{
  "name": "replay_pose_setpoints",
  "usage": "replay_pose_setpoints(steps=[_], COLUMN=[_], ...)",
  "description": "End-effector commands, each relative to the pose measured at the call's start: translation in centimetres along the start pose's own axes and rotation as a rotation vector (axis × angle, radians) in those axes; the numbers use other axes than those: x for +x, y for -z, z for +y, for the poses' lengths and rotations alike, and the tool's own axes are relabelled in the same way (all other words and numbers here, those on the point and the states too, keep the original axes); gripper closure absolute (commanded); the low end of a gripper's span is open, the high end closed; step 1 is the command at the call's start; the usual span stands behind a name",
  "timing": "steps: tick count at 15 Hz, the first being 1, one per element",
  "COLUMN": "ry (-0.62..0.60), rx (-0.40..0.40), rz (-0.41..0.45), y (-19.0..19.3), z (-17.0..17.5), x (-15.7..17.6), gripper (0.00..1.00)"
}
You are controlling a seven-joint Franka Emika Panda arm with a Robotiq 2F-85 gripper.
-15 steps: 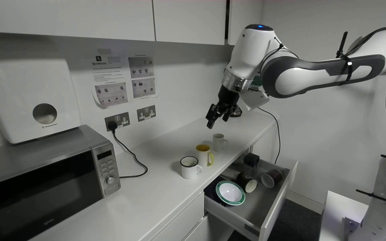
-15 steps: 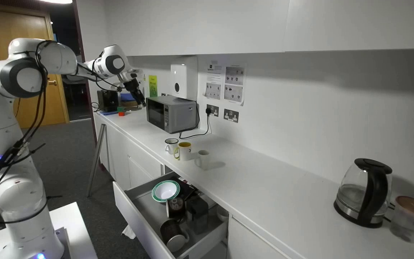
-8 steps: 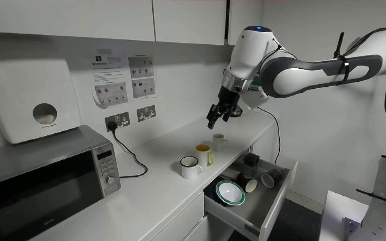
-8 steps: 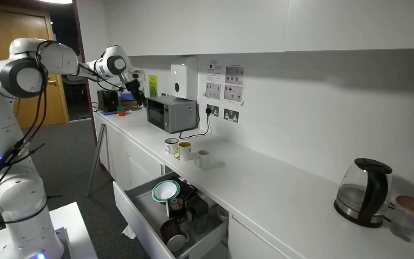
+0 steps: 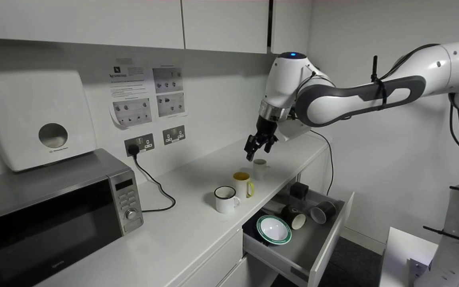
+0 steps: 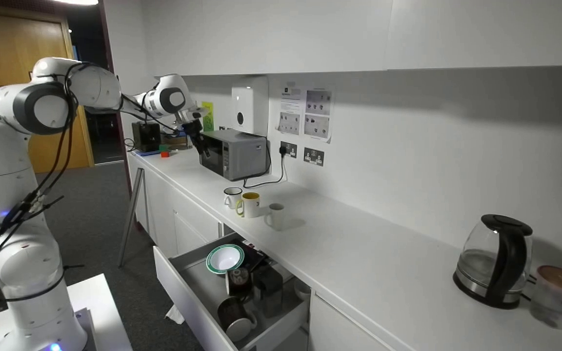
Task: Take the black mug out of the open drawer
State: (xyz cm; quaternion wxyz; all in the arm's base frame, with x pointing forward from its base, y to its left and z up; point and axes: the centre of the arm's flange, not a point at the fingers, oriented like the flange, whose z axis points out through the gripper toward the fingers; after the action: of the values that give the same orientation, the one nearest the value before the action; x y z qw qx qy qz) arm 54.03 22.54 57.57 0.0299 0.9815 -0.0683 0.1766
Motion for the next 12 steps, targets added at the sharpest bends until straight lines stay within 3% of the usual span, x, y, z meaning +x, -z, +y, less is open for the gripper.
replay_pose_setpoints(steps=[1, 12], ry=[-0.014, 0.002], rx=[-0.003, 0.041], rz=[-0.036, -0.158], y=[-3.0, -10.0], z=[2.3, 8.5], x=[-0.4, -6.2], gripper=[0.00, 0.00])
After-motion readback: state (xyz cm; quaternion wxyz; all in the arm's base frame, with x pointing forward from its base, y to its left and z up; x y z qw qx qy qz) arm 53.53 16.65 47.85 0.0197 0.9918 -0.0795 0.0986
